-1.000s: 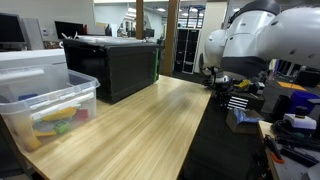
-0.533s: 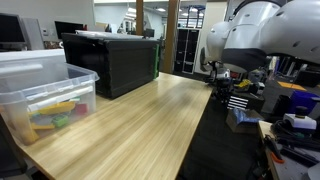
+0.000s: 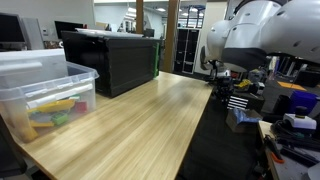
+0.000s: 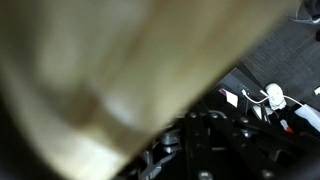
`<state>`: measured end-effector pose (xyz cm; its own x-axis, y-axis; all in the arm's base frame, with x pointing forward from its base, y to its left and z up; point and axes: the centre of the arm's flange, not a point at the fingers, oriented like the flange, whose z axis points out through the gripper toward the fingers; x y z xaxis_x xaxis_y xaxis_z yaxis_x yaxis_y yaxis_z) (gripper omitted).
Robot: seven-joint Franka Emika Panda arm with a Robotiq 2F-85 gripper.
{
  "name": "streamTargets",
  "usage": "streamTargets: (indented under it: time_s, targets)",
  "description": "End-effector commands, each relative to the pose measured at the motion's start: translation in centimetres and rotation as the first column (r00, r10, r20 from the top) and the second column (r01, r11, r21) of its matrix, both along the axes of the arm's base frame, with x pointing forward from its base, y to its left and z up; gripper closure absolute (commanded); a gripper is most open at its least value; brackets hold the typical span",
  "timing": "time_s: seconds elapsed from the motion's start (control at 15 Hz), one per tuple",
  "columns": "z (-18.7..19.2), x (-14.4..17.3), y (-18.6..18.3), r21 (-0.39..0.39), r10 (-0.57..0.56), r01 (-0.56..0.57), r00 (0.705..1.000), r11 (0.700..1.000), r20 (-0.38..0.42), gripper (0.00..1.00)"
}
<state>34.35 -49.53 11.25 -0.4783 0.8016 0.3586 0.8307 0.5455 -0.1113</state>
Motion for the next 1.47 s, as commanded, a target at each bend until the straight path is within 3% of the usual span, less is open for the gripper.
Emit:
streamTargets:
  time_s: [0.0,0.27,1.13,1.4]
  targets:
    - [0.7,3.1,0.6,-0.037,-0.004,0.006,0.999,0.999,0.037,0.99]
    - [1.9,4.6,1.8,-0.057,0.039,-0.038,0.999,0.998,0.015,0.99]
    - [-2.0,3.3,2.4,-0.01,0.085,-0.086,0.992,0.996,-0.094,1.0]
    - [-1.1,3.7,1.4,-0.015,0.064,-0.065,0.995,0.998,-0.073,1.0]
